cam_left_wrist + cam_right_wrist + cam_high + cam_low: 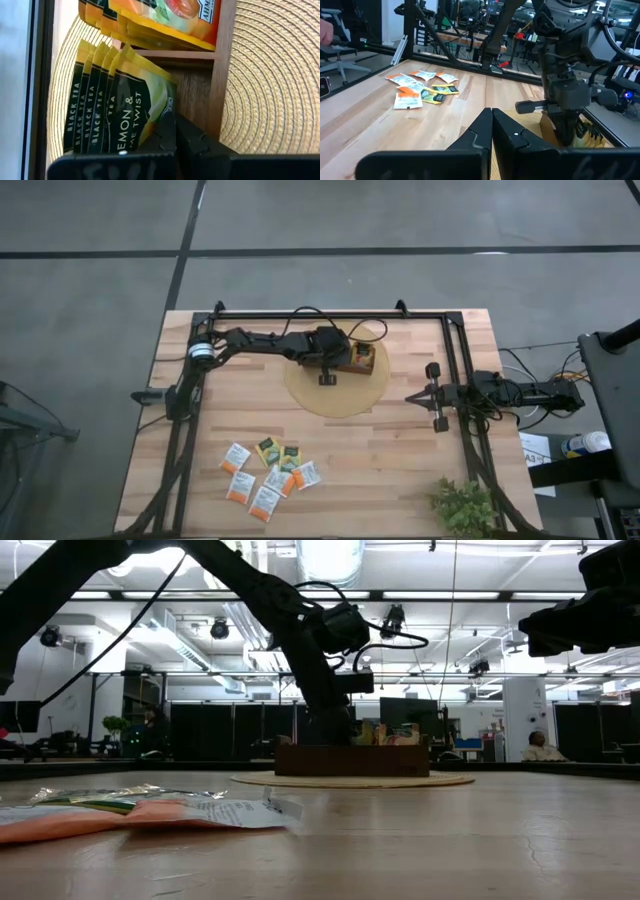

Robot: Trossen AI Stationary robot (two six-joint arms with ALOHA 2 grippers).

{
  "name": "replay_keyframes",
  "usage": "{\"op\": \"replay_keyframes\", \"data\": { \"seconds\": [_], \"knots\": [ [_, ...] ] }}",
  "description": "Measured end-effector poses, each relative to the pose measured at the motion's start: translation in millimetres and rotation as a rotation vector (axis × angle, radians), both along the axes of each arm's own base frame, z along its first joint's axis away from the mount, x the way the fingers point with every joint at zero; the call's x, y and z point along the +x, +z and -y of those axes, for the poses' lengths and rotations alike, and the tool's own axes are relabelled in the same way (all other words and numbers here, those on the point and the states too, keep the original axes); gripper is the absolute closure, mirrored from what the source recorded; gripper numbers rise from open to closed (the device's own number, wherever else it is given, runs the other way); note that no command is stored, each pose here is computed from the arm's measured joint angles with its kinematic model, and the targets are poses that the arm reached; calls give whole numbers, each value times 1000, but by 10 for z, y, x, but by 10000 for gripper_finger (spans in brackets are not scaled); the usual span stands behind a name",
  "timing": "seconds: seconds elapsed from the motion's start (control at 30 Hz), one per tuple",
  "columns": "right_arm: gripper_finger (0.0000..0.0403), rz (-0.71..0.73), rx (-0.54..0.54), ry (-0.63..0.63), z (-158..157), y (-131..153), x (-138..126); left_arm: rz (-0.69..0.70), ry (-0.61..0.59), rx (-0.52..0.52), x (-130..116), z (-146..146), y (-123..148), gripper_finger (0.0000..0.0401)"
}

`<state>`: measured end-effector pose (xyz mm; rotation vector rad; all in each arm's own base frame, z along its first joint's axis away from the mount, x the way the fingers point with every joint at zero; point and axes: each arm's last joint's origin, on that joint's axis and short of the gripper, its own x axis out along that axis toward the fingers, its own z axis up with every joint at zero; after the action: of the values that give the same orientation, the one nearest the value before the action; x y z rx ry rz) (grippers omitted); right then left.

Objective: Pick & Place Tea
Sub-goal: Put the top green tea bag into the middle section of wooden organizer, then put the left green tea bag into the middle section of wooden organizer

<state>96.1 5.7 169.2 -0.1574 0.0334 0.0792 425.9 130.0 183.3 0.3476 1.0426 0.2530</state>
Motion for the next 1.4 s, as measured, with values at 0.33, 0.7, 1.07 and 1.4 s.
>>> {"op": "replay_keyframes", "data": {
  "seconds": [0.33,0.7,1.07,1.4],
  "knots": [
    [394,0,0,0,0,0,0,4,-1,-7,-3,3,205,401],
    [394,0,0,0,0,0,0,25,-35,-98,1,31,204,400],
    [394,0,0,0,0,0,0,-47,-15,-69,-79,114,499,396],
    [394,0,0,0,0,0,0,-21,27,-144,-425,464,1026,395]
  ]
}}
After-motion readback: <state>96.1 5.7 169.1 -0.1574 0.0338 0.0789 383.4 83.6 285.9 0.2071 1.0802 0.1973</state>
